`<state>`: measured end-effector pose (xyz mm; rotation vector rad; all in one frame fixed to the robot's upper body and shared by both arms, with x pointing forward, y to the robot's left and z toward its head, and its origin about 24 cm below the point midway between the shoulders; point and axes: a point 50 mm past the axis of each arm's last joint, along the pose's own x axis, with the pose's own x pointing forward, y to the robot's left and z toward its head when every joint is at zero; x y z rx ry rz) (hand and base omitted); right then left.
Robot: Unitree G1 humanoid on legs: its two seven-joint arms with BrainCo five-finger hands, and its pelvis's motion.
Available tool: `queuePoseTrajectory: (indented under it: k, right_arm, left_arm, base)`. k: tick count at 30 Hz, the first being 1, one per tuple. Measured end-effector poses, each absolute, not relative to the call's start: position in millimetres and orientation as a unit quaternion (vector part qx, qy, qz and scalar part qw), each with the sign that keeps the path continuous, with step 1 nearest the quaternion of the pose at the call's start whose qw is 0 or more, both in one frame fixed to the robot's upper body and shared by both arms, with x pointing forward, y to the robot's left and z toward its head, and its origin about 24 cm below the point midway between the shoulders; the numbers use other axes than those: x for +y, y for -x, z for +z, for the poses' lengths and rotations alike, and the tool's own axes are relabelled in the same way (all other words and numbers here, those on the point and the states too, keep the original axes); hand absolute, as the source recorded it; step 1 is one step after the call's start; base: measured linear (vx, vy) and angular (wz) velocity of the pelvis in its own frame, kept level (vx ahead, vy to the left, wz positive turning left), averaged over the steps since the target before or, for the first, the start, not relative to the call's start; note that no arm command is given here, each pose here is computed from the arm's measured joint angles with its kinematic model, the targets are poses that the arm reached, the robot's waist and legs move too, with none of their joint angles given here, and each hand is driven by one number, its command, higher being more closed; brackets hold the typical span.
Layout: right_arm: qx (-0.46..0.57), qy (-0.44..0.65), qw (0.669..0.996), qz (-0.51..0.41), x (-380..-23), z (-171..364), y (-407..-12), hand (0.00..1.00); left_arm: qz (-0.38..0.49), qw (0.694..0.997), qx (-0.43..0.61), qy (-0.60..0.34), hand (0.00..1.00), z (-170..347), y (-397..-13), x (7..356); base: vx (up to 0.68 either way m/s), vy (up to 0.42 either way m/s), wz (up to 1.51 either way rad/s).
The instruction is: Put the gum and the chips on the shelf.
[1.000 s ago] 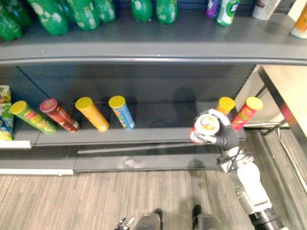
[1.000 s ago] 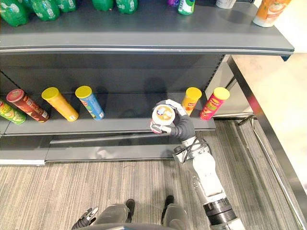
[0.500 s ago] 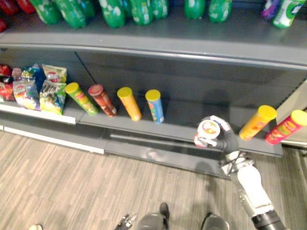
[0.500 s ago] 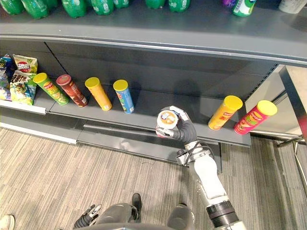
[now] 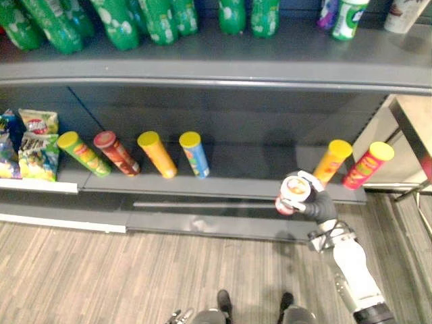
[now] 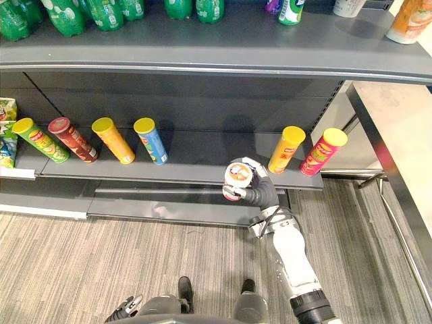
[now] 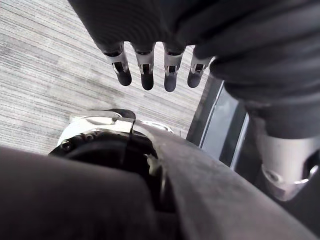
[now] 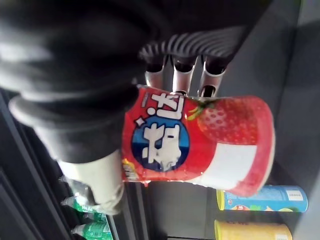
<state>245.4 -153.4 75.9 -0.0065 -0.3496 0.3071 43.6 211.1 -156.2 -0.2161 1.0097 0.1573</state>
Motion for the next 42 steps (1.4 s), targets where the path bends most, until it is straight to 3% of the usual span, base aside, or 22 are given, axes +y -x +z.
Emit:
queuePoseTrajectory:
  k: [8, 15, 23, 29, 42]
  right_arm:
    - [-0.154, -0.011, 0.954, 0.259, -131, 84, -252, 1.00]
    - [-0.181, -0.017, 0.894, 0.409, -74, 116, -253, 1.00]
    - [-0.224, -0.012, 0.864, 0.451, -42, 159, -267, 1.00]
    - [-0.267, 0.012, 0.861, 0.433, -31, 198, -279, 1.00]
    - [-0.376, 0.033, 0.892, 0.249, -90, 295, -315, 1.00]
  left_arm:
    - [0.068, 0.866, 0.489, 0.080, 0.00, -156, -43, 213]
    - [0.082, 0.868, 0.485, 0.071, 0.00, -156, -46, 215]
    - [0.111, 0.864, 0.486, 0.072, 0.00, -155, -45, 219]
    - [0.118, 0.865, 0.482, 0.072, 0.00, -155, -46, 220]
    - [0.109, 0.868, 0.482, 0.059, 0.00, -154, -48, 222]
  base:
    - [0.05, 0.011, -0.08]
    - [0.00, 0.003, 0.03]
    - [-0.02, -0.006, 0.12]
    - [-0.01, -0.004, 0.07]
    - [0.00, -0.006, -0.02]
